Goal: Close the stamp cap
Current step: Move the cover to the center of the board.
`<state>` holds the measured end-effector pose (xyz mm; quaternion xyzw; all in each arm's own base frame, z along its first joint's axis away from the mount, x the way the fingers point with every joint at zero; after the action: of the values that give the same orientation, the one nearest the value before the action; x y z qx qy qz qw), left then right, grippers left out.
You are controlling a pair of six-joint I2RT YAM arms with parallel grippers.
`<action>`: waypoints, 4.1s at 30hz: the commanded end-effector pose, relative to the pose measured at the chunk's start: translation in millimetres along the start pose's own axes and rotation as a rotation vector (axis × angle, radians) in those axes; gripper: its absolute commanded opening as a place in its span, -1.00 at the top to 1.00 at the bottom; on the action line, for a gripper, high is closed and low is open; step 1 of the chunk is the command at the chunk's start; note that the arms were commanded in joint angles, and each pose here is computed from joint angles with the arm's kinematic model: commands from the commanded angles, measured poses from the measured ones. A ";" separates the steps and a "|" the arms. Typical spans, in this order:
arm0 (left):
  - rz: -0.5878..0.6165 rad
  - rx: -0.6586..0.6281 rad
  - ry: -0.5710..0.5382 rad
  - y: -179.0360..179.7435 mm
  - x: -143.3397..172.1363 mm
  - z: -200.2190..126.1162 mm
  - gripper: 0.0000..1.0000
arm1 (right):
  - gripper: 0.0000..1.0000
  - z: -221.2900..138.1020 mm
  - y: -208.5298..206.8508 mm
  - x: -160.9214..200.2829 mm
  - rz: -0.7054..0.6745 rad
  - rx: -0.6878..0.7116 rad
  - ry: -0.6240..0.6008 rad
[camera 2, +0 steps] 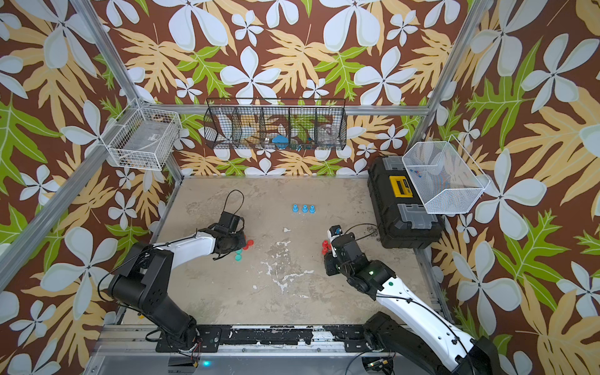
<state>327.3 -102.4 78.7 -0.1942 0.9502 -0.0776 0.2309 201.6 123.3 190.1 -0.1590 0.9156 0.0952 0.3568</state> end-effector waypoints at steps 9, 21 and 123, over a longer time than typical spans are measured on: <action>0.001 -0.039 -0.006 11.6 7.1 0.9 1.00 | 0.42 -2.0 0.6 -4.9 0.010 -0.003 -0.032; -0.076 -0.125 -0.032 50.0 33.9 -16.2 1.00 | 0.42 -3.8 1.2 -5.6 0.011 -0.012 -0.045; 0.323 0.451 -0.311 -107.4 47.1 -199.3 -0.44 | 0.28 0.5 -7.8 -3.0 0.018 0.078 0.006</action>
<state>238.4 -227.6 255.1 -0.0037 0.8817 -0.2468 0.4021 205.1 119.5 190.3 -0.1478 0.9183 0.0744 0.3597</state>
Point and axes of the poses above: each gripper's point midway between its finger pads, its own z axis out along the fingers, its own y axis along the line the jaws close on, x = y × z, the point moved 6 cm from there along -z, back along the fingers, and after that the axes turned 6 degrees about -z, right-handed, at the moved point
